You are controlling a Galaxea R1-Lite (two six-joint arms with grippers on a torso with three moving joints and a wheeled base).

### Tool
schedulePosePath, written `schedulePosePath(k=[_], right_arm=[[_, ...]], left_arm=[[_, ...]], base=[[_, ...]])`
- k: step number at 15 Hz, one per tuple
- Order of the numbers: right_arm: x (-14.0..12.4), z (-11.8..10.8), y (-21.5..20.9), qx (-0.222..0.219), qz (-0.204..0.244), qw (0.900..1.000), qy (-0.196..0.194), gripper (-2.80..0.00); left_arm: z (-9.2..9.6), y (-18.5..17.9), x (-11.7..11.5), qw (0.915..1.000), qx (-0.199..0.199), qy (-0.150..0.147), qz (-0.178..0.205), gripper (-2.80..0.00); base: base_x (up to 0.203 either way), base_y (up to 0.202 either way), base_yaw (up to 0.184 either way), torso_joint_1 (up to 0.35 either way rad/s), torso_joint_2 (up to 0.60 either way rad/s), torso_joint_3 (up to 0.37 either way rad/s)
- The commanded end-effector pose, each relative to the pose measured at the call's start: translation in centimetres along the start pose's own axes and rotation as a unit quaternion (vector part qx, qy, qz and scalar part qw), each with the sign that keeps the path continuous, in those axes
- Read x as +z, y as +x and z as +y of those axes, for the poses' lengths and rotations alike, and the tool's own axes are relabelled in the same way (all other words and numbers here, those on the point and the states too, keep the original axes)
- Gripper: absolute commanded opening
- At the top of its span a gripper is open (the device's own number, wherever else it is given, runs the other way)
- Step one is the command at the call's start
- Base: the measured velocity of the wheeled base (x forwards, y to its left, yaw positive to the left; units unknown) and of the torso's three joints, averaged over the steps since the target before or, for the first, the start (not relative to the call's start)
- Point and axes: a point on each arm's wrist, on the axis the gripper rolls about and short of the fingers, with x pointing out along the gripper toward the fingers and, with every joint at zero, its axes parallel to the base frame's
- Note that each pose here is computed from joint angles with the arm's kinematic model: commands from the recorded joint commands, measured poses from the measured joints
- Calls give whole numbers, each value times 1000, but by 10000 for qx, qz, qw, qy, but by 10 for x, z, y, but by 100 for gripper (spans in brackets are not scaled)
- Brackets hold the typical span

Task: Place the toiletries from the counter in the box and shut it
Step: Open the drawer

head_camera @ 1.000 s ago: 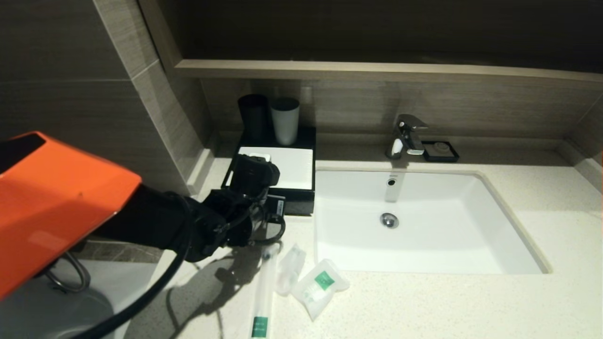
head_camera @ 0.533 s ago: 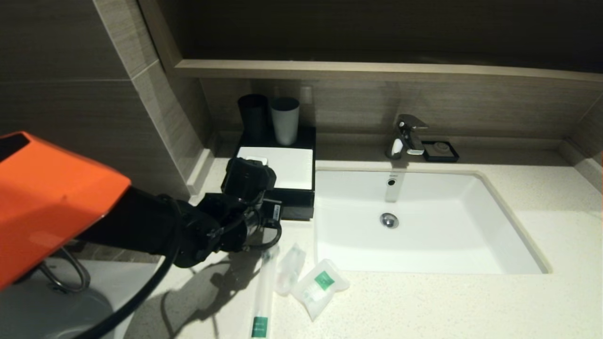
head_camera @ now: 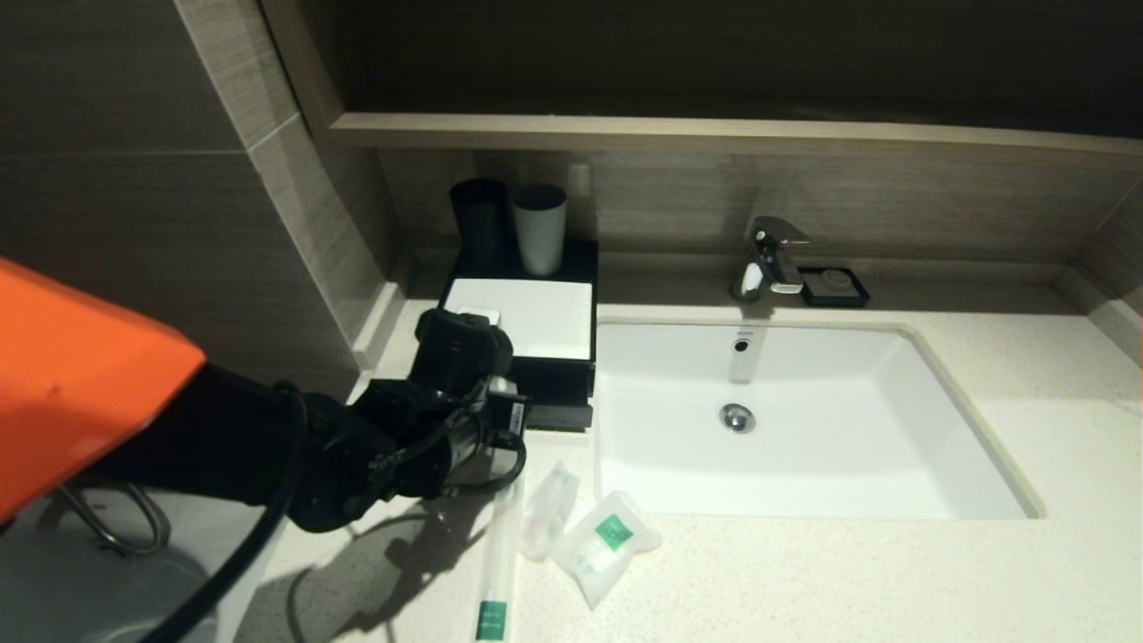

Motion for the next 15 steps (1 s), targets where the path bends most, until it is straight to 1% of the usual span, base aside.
schedulePosePath(k=[1, 6, 15], right_arm=[[0, 0, 0, 1, 5, 10000, -1, -280], [0, 0, 0, 1, 5, 10000, -1, -280], [0, 0, 0, 1, 5, 10000, -1, -280]], left_arm=[[3, -4, -2, 10000, 31, -7, 13, -280], [5, -10, -8, 10000, 37, 9, 86, -280], [8, -16, -6, 10000, 39, -8, 51, -280]], base=[[0, 0, 0, 0, 0, 0], [0, 0, 0, 0, 0, 0], [0, 0, 0, 0, 0, 0]])
